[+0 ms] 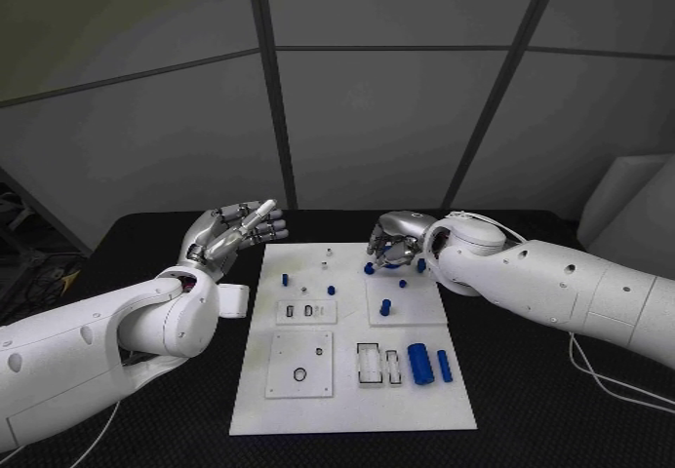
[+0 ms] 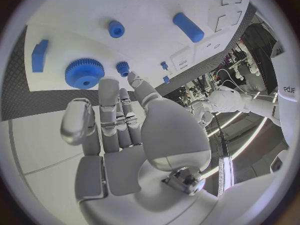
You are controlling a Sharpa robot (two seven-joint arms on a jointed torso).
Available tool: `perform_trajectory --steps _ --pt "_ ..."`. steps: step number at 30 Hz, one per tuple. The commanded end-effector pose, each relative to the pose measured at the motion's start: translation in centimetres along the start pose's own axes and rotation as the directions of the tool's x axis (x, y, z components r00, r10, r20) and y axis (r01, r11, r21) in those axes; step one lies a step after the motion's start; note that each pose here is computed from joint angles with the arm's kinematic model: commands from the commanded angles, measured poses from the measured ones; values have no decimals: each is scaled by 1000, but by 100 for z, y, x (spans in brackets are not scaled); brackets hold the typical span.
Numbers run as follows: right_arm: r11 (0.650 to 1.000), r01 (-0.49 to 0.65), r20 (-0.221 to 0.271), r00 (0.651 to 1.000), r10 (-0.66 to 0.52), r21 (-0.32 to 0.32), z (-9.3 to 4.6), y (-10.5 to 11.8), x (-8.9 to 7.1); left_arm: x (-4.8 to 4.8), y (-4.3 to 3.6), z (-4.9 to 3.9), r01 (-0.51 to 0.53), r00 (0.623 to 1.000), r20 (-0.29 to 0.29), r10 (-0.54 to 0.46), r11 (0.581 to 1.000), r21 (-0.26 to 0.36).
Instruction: Assemble the parts on the task board
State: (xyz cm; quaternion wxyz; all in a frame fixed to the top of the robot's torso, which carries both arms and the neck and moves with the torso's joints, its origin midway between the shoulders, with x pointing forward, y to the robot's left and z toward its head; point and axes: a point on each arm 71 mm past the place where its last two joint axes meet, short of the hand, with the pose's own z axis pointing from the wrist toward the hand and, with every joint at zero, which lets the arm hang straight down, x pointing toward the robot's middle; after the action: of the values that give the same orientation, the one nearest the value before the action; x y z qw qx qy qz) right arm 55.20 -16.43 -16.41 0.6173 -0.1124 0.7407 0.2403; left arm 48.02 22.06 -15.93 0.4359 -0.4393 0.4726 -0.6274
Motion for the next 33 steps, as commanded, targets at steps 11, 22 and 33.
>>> perform_trajectory --steps 11,22,33 --pt "998 59 -55 997 -59 -7 39 87 30 33 -21 2 5 999 -35 -5 1000 4" --pt "997 73 -72 995 -73 -2 67 104 49 15 -27 -4 3 999 -32 -3 1000 3" --pt "996 88 -71 994 -88 4 85 109 52 7 -32 -9 3 999 -32 -3 1000 1"
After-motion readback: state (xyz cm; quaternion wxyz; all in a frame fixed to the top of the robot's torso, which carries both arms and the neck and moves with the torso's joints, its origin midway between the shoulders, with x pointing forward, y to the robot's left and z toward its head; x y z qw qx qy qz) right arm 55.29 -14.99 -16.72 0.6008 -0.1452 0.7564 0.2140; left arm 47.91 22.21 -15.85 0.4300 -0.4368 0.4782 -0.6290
